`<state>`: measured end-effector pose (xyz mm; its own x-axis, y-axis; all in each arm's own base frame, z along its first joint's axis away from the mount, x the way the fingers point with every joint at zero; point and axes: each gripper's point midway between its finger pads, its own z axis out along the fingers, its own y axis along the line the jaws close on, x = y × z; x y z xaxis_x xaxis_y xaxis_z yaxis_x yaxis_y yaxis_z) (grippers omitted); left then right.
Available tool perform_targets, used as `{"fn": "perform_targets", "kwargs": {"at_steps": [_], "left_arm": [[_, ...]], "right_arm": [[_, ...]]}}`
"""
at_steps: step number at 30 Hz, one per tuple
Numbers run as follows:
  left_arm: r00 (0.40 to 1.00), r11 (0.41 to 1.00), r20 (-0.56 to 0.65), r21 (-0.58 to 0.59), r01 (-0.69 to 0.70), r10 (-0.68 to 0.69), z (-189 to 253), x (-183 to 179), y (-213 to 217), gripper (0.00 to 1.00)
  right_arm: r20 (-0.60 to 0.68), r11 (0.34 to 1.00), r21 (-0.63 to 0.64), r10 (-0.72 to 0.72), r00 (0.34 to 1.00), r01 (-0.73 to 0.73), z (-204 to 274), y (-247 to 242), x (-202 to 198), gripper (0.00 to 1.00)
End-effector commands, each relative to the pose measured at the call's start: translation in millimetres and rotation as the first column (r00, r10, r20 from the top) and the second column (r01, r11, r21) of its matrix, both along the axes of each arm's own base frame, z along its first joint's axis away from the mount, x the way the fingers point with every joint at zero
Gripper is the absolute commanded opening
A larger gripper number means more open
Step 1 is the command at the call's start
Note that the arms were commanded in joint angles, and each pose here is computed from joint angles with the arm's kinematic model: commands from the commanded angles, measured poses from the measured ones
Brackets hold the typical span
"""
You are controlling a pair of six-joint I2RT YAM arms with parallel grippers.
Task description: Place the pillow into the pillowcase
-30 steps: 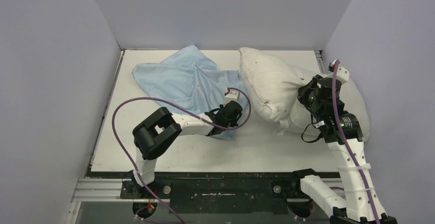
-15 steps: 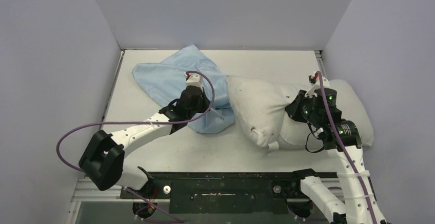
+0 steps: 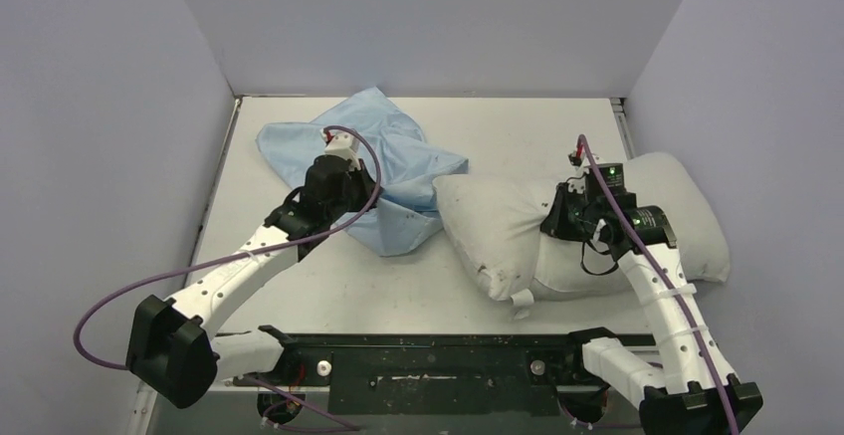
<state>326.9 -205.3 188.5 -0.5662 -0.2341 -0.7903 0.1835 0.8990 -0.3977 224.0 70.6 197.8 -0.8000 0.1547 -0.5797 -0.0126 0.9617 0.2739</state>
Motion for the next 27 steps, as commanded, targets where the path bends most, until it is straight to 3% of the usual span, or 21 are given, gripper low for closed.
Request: {"fn": "perform_targets", "kwargs": {"at_steps": [1,4,10,17,22,27], "left_arm": [[0.994,0.989,0.033,-0.103,0.108,-0.105,19,-9,-13,0.0],[0.989,0.977,0.034,-0.151,0.147,-0.144,26,-10,-22,0.0],[0.98,0.973,0.0,-0.123,0.196,-0.198,33,-12,-19,0.0],[0.932,0.928,-0.049,-0.126,0.351,-0.359,45,-31,-22,0.0],[0.912,0.919,-0.113,-0.03,0.393,-0.393,38,-41,-9,0.0],[0.885,0.898,-0.161,-0.026,0.44,-0.438,25,-52,-9,0.0]], "right_arm": [[0.022,0.996,0.071,0.052,0.998,-0.053,-3,21,13,0.0],[0.04,0.959,0.223,0.17,0.985,-0.174,2,68,16,0.0],[0.063,0.929,0.235,0.28,0.958,-0.287,10,132,9,0.0],[0.244,0.915,0.387,0.02,0.969,-0.117,33,141,49,0.0],[0.372,0.958,0.246,-0.232,0.899,0.145,47,82,80,0.0],[0.461,0.963,0.214,-0.248,0.852,0.164,46,66,82,0.0]]}}
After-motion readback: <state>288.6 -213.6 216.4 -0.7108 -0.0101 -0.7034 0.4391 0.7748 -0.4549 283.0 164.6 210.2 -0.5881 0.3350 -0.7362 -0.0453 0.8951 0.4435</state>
